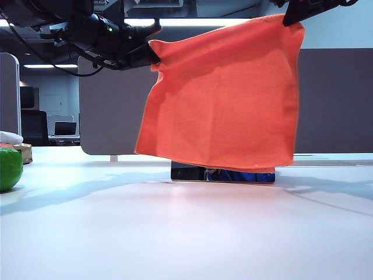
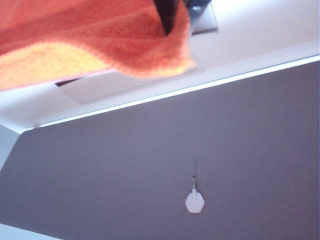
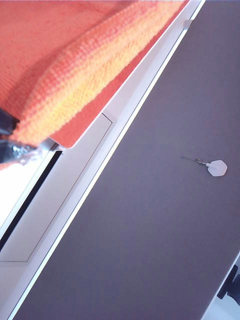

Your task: Pick up the cloth from the table and use it to cover the mirror.

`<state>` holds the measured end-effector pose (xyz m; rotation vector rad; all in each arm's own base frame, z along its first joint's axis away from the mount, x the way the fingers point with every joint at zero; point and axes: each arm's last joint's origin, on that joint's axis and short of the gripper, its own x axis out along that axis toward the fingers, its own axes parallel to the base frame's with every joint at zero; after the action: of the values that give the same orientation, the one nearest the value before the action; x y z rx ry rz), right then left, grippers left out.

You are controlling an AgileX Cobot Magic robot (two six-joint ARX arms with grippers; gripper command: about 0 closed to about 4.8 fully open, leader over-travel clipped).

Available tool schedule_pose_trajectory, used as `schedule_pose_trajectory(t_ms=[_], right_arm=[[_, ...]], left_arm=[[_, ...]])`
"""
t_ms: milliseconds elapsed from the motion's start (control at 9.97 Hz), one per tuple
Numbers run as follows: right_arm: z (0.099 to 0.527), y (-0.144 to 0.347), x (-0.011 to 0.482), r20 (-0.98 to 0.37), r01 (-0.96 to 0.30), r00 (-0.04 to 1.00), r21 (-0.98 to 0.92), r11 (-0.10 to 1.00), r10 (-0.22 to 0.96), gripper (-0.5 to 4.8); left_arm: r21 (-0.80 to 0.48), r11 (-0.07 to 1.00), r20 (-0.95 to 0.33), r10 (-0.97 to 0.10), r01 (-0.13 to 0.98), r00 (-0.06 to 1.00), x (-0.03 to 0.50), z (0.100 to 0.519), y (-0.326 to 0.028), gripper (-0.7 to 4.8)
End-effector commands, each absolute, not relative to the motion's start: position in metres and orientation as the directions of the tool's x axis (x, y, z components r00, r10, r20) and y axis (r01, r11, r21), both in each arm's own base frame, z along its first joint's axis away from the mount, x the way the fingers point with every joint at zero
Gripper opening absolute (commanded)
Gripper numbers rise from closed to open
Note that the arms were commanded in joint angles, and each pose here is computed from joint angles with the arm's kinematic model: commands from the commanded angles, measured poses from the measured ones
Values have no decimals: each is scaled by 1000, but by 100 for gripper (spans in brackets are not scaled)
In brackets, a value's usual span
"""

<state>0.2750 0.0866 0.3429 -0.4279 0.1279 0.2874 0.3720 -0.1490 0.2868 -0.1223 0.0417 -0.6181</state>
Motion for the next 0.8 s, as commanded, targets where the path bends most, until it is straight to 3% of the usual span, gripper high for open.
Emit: schedule_pose_trajectory(t_ms=[100, 802], right_arm=[[342, 89, 286, -158, -284, 958, -395, 874, 241, -5], [337, 87, 316, -85, -198, 980, -441, 876, 179, -5]], left_arm=[[-120, 814, 2, -572, 568, 820, 391, 294, -156, -6], [-102, 852, 13, -516, 514, 857, 404, 286, -161, -5]])
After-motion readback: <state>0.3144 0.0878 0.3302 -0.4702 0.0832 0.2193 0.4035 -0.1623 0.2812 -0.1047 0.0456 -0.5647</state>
